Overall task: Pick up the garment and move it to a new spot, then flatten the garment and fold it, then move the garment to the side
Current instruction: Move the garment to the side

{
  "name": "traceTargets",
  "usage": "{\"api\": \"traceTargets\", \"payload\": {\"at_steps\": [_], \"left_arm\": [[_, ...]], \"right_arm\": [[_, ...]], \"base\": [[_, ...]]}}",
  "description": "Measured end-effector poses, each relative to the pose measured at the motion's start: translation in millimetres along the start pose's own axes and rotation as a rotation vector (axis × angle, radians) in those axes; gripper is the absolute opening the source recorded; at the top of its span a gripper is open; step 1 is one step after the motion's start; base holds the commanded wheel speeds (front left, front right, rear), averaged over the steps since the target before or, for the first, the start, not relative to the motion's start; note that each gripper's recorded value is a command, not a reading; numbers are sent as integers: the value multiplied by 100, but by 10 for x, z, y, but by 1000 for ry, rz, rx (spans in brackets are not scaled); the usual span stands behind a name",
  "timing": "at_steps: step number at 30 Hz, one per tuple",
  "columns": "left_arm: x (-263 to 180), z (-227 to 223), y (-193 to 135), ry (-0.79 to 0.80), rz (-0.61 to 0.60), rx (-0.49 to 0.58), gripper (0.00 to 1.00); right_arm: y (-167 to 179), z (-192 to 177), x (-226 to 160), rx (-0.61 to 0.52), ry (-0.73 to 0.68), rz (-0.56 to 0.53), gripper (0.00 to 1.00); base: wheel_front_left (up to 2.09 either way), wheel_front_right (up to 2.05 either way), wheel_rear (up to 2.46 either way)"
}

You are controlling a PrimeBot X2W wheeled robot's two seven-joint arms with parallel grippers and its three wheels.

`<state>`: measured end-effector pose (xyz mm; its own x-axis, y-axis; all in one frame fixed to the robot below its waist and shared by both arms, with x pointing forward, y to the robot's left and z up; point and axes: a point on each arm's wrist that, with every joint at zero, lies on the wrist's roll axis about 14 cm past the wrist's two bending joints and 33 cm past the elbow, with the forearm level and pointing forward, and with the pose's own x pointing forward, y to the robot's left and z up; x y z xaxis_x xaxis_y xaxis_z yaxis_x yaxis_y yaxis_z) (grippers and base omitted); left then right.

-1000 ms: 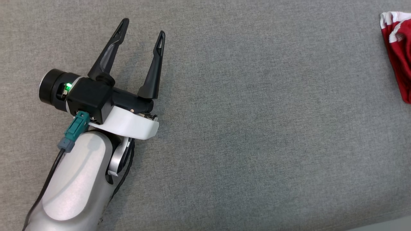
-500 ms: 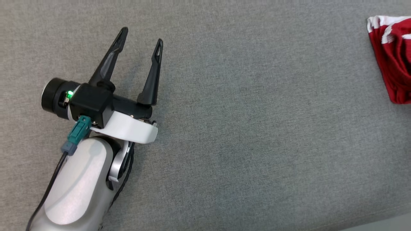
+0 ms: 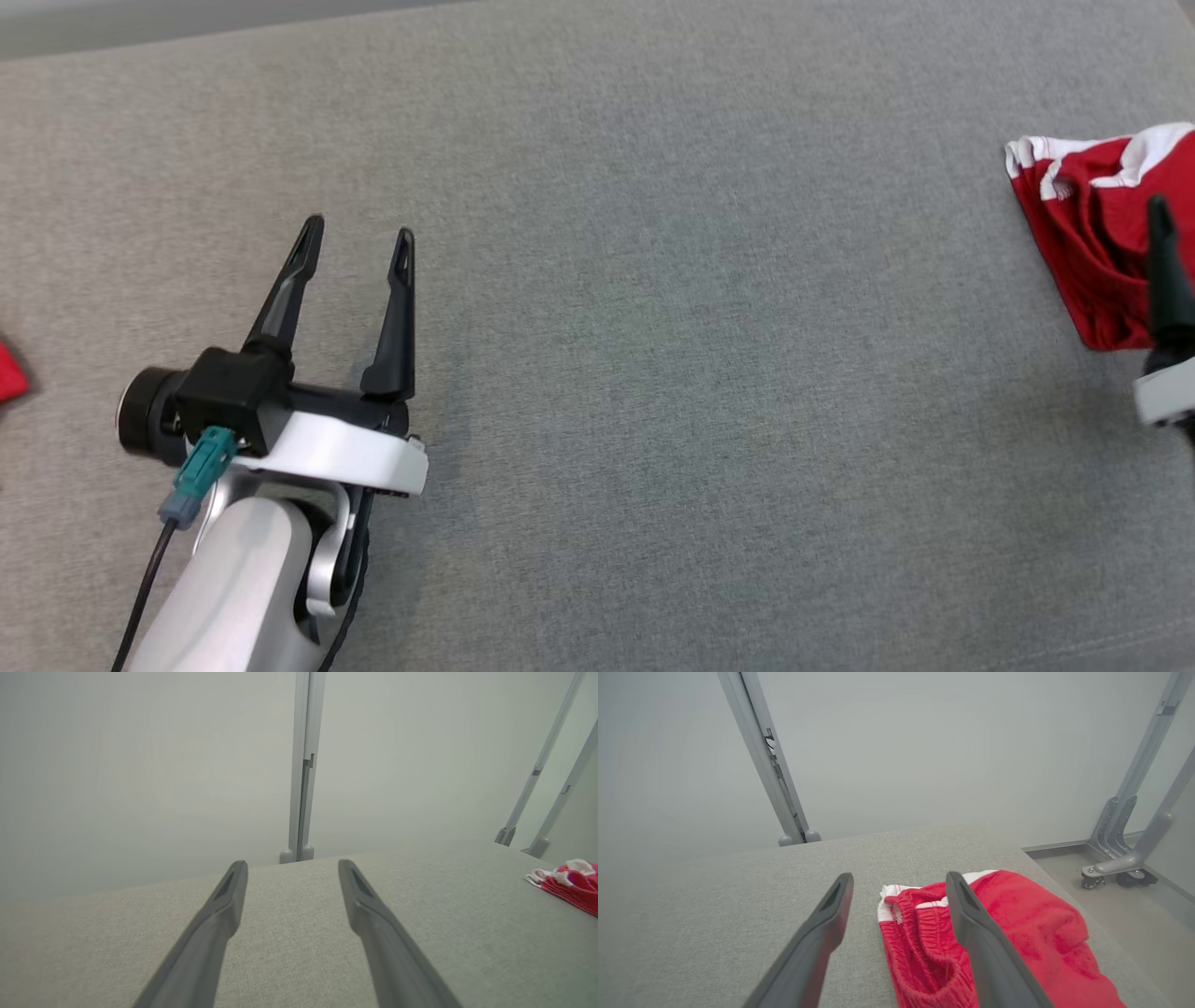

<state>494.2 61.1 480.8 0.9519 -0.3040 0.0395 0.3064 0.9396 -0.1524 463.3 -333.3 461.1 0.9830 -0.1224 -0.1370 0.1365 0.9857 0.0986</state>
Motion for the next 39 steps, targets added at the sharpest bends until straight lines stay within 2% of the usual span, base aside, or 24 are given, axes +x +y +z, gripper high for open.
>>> {"api": "traceTargets", "payload": {"at_steps": [9,15,24,39], "left_arm": [[-417,87,326,8,147,-15,100],[-801,172,628,6,263,-2,100],[-1244,231,729,10,328,-4,100],[-1665,297,730,6,348,-4,100]], "right_arm": [[846,74,-210,107,-114,130,100],[1312,162,-340,109,-149,216,100],[1465,244,-642,92,-148,245,100],[1274,323,-1133,35,-140,212,100]], "base": [[0,0,0],[0,0,0],[0,0,0],[0,0,0]]}}
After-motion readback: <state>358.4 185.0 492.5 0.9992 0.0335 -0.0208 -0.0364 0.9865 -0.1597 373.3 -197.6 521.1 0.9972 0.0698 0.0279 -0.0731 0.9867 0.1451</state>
